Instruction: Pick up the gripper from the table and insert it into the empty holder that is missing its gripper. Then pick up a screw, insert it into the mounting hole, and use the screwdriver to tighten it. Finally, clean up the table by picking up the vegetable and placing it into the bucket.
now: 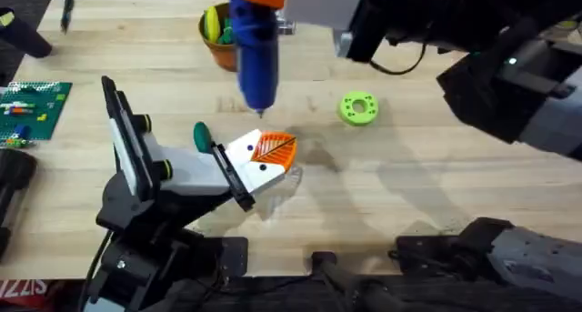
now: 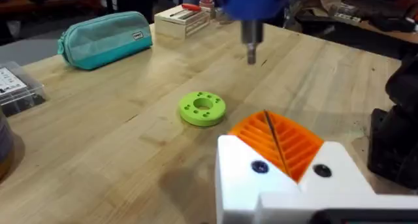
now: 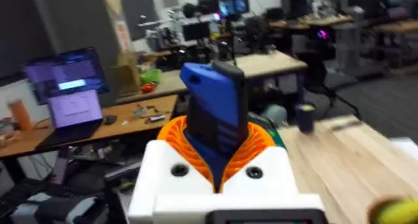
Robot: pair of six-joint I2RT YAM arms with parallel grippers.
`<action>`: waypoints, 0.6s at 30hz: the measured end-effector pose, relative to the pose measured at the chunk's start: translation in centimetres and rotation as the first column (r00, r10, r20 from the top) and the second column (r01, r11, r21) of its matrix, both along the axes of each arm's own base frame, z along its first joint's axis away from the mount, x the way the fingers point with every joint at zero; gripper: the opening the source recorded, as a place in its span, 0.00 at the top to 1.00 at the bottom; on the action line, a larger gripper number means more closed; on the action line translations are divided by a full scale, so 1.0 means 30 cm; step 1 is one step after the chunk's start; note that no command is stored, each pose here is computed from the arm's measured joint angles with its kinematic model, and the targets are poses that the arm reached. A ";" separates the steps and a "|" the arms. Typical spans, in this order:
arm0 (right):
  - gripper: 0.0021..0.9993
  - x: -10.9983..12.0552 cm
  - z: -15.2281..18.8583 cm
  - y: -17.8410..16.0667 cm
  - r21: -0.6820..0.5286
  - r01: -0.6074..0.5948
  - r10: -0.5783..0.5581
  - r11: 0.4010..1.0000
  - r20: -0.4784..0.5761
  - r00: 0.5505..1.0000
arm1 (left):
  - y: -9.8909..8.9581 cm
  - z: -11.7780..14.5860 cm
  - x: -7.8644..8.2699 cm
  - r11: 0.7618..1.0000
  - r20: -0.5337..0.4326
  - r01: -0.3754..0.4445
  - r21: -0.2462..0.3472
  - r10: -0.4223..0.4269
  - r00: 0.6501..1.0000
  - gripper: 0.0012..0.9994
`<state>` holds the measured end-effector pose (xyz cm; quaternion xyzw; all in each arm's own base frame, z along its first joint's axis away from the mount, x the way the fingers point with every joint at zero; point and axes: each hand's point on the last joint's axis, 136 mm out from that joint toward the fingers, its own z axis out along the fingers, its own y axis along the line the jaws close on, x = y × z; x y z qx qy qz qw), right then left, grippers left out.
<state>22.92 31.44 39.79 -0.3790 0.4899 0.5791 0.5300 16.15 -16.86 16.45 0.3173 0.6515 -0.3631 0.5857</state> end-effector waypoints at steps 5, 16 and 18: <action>0.96 0.092 -0.079 -0.044 -0.075 0.064 -0.073 0.995 -0.114 0.991 | 0.000 0.000 0.000 1.000 0.000 0.000 0.000 0.000 1.000 0.99; 0.96 0.298 -0.116 -0.254 -0.109 0.273 -0.289 0.956 -0.168 0.943 | 0.000 0.000 0.000 1.000 0.000 0.000 0.000 0.000 1.000 0.99; 0.96 0.323 -0.127 -0.284 -0.119 0.301 -0.319 0.946 -0.183 0.930 | 0.000 0.000 0.000 1.000 0.000 0.000 0.000 0.000 1.000 0.99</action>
